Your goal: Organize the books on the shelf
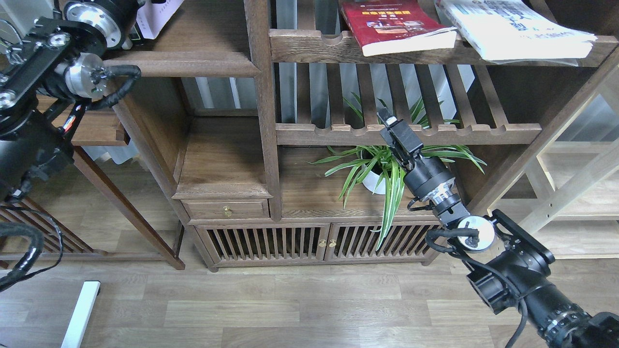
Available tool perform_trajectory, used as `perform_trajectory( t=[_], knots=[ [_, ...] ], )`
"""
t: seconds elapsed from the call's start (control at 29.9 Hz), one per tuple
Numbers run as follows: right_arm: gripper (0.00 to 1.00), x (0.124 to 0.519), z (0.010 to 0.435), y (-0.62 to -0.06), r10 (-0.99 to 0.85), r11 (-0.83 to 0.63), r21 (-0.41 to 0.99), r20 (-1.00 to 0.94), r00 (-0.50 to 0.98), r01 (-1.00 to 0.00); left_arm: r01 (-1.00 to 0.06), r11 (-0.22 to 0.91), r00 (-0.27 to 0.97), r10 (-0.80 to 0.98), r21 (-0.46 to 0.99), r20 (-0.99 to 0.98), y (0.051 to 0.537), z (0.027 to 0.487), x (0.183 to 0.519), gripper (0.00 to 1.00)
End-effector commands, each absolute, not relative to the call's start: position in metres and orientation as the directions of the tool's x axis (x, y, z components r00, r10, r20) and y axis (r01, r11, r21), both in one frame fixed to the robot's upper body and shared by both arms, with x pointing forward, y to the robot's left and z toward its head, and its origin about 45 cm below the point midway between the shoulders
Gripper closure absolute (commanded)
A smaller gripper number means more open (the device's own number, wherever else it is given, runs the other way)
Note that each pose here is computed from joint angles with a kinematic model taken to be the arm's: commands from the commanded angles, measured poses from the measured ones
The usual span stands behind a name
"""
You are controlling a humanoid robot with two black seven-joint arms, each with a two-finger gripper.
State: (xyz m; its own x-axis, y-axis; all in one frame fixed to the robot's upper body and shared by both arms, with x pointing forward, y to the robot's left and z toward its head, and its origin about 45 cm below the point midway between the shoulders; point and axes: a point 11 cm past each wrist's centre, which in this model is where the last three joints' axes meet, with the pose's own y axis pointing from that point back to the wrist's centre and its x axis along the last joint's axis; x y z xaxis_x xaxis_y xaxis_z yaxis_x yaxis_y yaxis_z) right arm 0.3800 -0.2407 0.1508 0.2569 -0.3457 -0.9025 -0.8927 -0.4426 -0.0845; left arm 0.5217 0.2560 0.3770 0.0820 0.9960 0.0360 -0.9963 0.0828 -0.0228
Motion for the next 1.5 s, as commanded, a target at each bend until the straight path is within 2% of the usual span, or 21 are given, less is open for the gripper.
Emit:
perform_trajectory(
  t=[0.0,0.57,0.77,0.94,1.04,1.14,1.47],
  knots=[
    [0.07,0.379,0.150,-0.241,-0.346,-0.443,-0.082,-0.903,0.255,-0.893,-0.996,0.082,0.081,0.996,-0.022,0.037,0.256,0.374,0.522,0.90],
    [0.07,0.379,0.150,-0.241,-0.345,-0.442,-0.082,-0.903,0.254,-0.893,-0.998,0.061,0.061,0.997,-0.003,0.057,0.262,0.362,0.523,0.88],
    [0.07,0.378,0.148,-0.241,-0.345,-0.441,-0.078,-0.905,0.250,-0.894,-0.999,0.047,0.046,0.997,-0.007,0.062,0.268,0.356,0.523,0.79],
    [0.07,0.375,0.145,-0.242,-0.346,-0.441,-0.071,-0.906,0.242,-0.895,-0.999,0.041,0.041,0.997,-0.007,0.062,0.269,0.353,0.523,0.77],
    [0.07,0.374,0.143,-0.242,-0.346,-0.440,-0.067,-0.907,0.238,-0.896,-0.999,0.038,0.038,0.997,-0.009,0.062,0.269,0.354,0.523,0.71],
    [0.07,0.374,0.143,-0.242,-0.346,-0.440,-0.067,-0.907,0.238,-0.896,-0.999,0.035,0.035,0.997,-0.005,0.068,0.270,0.351,0.522,0.59],
    [0.07,0.374,0.143,-0.242,-0.346,-0.440,-0.067,-0.908,0.238,-0.895,-0.999,0.040,0.039,0.997,-0.012,0.070,0.265,0.354,0.523,0.54]
  ],
)
